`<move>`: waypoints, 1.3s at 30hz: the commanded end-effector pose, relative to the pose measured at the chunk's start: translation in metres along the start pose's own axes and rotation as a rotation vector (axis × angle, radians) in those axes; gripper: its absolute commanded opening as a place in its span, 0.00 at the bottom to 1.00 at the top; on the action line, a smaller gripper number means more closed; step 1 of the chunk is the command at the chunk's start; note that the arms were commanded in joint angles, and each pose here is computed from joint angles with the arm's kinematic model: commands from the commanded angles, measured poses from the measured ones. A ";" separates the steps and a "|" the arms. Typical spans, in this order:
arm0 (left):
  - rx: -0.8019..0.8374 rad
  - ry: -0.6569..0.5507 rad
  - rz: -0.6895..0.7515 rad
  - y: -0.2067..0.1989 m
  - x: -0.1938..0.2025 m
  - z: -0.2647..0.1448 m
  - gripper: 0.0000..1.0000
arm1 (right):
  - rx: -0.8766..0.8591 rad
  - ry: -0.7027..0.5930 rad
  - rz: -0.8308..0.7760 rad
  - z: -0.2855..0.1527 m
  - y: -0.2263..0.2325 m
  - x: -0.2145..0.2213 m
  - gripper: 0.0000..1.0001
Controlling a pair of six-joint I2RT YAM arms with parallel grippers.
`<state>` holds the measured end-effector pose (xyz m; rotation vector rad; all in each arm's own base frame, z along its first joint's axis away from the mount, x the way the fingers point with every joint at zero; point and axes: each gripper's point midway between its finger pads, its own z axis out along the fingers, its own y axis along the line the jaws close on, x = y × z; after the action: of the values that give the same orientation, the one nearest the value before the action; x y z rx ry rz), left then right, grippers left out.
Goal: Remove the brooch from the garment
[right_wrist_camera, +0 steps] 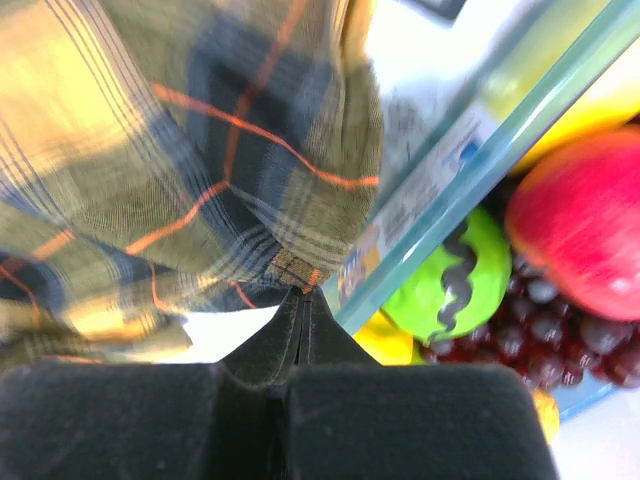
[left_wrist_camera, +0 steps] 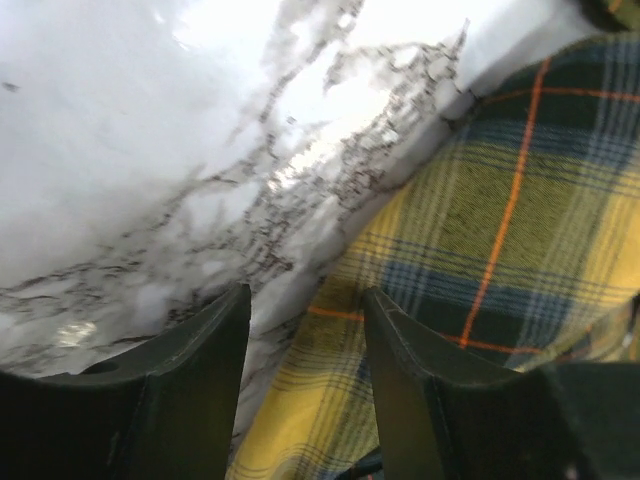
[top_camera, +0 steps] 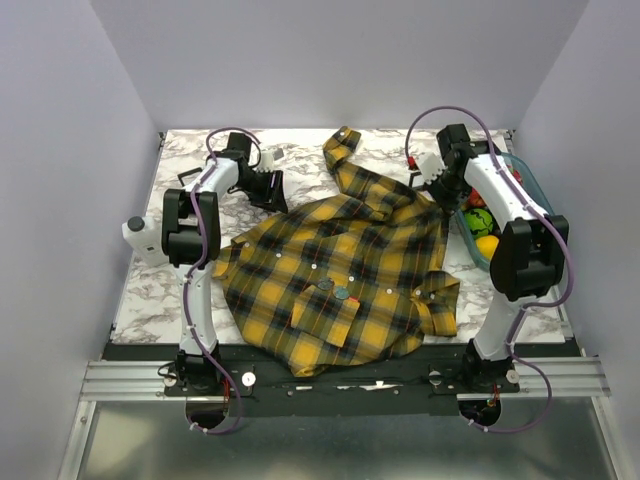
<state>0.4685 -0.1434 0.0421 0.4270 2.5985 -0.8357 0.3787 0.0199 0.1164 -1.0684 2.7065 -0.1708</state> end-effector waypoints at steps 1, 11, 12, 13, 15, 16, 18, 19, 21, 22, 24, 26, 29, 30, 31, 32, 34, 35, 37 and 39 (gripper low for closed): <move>0.161 0.068 -0.074 -0.031 0.020 -0.002 0.53 | -0.054 -0.111 0.041 -0.008 -0.002 -0.038 0.00; 0.159 0.055 -0.009 -0.051 0.020 -0.019 0.00 | -0.044 -0.173 0.048 -0.012 -0.017 -0.066 0.01; 0.146 0.041 0.005 -0.052 0.016 -0.026 0.00 | -0.037 -0.187 0.050 -0.016 -0.019 -0.071 0.00; 0.100 -0.001 0.042 -0.057 0.004 -0.044 0.00 | -0.037 -0.195 0.051 -0.018 -0.020 -0.073 0.00; 0.037 -0.063 0.102 -0.063 -0.010 -0.071 0.00 | -0.019 -0.227 0.056 -0.029 -0.025 -0.080 0.00; -0.039 -0.137 0.161 -0.072 -0.024 -0.104 0.00 | -0.001 -0.252 0.053 -0.037 -0.029 -0.084 0.01; -0.110 -0.209 0.229 -0.082 -0.032 -0.137 0.00 | 0.035 -0.278 0.056 -0.048 -0.034 -0.085 0.00; -0.147 -0.291 0.291 -0.100 -0.039 -0.171 0.00 | 0.064 -0.306 0.058 -0.056 -0.037 -0.084 0.00; -0.221 -0.322 0.324 -0.101 -0.028 -0.192 0.00 | 0.110 -0.328 0.056 -0.065 -0.041 -0.080 0.00; -0.247 -0.381 0.361 -0.117 -0.024 -0.218 0.00 | 0.141 -0.364 0.050 -0.078 -0.043 -0.081 0.00; -0.274 -0.355 0.357 -0.114 0.008 -0.216 0.00 | 0.139 -0.322 0.024 -0.068 -0.037 -0.065 0.00; -0.255 -0.307 0.344 -0.121 0.051 -0.215 0.04 | 0.119 -0.274 -0.002 -0.058 -0.025 -0.045 0.00; -0.138 -0.132 0.302 -0.132 0.124 -0.194 0.51 | 0.159 -0.220 -0.063 -0.053 -0.020 -0.017 0.00; -0.112 -0.097 0.289 -0.134 0.137 -0.188 0.55 | 0.135 -0.156 -0.104 -0.032 -0.009 0.004 0.00; -0.110 -0.076 0.276 -0.132 0.146 -0.186 0.58 | 0.156 -0.153 -0.122 -0.026 -0.009 0.009 0.00; -0.117 -0.063 0.264 -0.127 0.152 -0.180 0.61 | 0.182 -0.126 -0.137 -0.021 -0.011 0.018 0.00; -0.179 -0.085 0.257 -0.114 0.143 -0.178 0.63 | 0.188 -0.074 -0.170 -0.001 -0.005 0.039 0.00; -0.214 -0.142 0.268 -0.110 0.124 -0.180 0.65 | 0.192 -0.049 -0.170 0.004 -0.005 0.047 0.01; -0.303 -0.173 0.257 -0.090 0.101 -0.178 0.65 | 0.168 -0.025 -0.153 0.014 0.001 0.053 0.01; -0.359 -0.265 0.258 -0.078 0.064 -0.188 0.66 | 0.154 -0.013 -0.142 0.018 0.003 0.055 0.00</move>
<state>0.2628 -0.0988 0.1529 0.6085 2.4985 -0.5062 0.3240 -0.0039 0.0841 -1.2355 2.6061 -0.2682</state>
